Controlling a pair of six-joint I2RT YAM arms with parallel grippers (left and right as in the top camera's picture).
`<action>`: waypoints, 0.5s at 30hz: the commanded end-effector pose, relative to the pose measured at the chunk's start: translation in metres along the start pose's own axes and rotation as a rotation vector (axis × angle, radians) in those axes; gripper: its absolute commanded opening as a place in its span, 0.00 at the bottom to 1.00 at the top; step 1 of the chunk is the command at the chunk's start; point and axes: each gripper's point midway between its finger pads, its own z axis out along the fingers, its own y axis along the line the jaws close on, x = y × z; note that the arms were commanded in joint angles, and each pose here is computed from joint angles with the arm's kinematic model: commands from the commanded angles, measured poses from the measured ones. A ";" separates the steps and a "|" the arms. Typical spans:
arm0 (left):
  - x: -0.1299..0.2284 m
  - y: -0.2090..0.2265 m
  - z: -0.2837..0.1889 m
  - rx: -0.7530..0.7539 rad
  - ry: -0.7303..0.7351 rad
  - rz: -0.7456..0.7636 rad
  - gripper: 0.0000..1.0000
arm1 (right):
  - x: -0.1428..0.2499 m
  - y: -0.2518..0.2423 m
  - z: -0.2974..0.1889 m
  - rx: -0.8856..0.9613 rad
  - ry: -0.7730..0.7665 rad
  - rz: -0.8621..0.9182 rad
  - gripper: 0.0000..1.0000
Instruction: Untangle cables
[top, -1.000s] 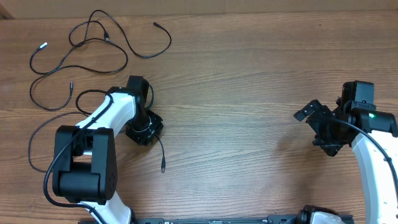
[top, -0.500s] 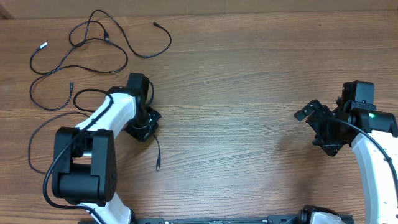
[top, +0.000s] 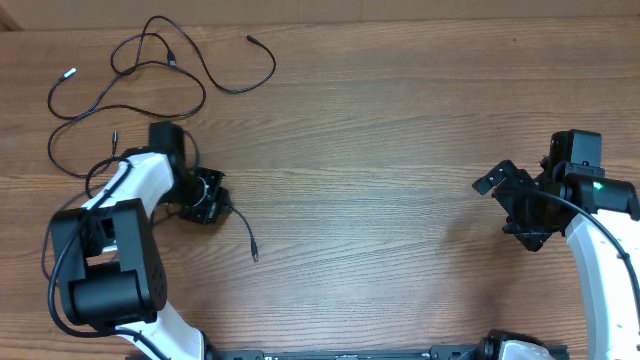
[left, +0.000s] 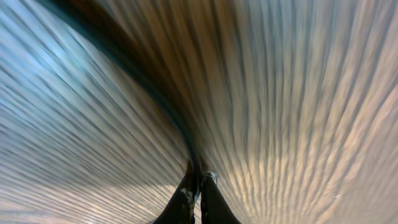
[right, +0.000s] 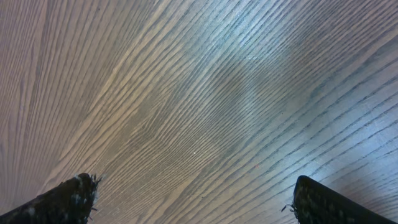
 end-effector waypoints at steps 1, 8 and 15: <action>-0.011 0.005 -0.001 0.029 0.040 -0.086 0.04 | -0.007 0.005 -0.007 -0.014 -0.032 -0.010 1.00; -0.023 -0.001 -0.009 0.092 0.047 -0.068 0.04 | -0.007 0.005 -0.007 -0.014 -0.032 -0.010 1.00; -0.023 -0.036 -0.031 0.225 0.100 -0.039 0.05 | -0.007 0.005 -0.007 -0.014 -0.032 -0.010 1.00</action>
